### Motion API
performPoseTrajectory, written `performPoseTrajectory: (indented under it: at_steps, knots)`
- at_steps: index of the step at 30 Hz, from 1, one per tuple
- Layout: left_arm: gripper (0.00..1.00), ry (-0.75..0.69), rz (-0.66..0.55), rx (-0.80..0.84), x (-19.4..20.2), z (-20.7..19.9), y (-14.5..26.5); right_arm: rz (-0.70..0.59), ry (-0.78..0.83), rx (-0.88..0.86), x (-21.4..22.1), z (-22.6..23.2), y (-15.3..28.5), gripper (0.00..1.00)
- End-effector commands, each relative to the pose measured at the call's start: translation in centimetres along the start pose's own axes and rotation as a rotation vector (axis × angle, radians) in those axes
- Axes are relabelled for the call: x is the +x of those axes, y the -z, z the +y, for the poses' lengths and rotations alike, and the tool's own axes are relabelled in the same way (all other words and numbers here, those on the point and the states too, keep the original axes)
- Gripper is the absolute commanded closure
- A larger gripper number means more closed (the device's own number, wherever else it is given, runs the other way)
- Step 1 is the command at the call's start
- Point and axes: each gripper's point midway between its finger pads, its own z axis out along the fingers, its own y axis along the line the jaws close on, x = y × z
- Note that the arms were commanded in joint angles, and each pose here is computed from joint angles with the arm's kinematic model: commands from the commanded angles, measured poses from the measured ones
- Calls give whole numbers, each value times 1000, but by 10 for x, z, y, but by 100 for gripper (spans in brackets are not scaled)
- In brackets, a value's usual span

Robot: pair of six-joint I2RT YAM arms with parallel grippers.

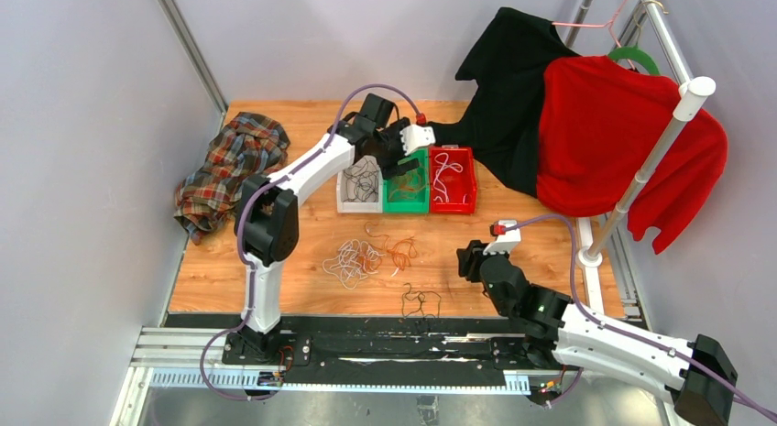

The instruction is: Untangle the cables

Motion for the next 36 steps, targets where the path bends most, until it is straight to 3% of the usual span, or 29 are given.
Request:
performPoseTrajectory:
  at_steps: [1,7,9,16,25,29,34,36]
  knots:
    - [20,-6,-60,178,-25,-34,26,-24,-8,8,-14,1,0,56]
    - [26,-54,-48,317,-23,-79,18,-25,-12,5,-17,3,0,57]
    - [34,-69,-29,313,-18,-85,5,-26,-8,8,-18,3,0,57]
    - [65,-79,-51,87,-21,-50,-23,-26,1,21,-19,1,0,61]
    - [99,-100,64,-47,12,-29,-44,-35,5,27,-22,-1,0,74]
    - [99,-56,105,-60,20,-30,-42,-41,5,26,-25,-1,2,85]
    - [92,-25,113,-74,18,-30,-31,-50,2,26,-28,-1,4,89]
    - [76,15,96,-56,6,-31,-22,-49,2,25,-30,-1,4,90]
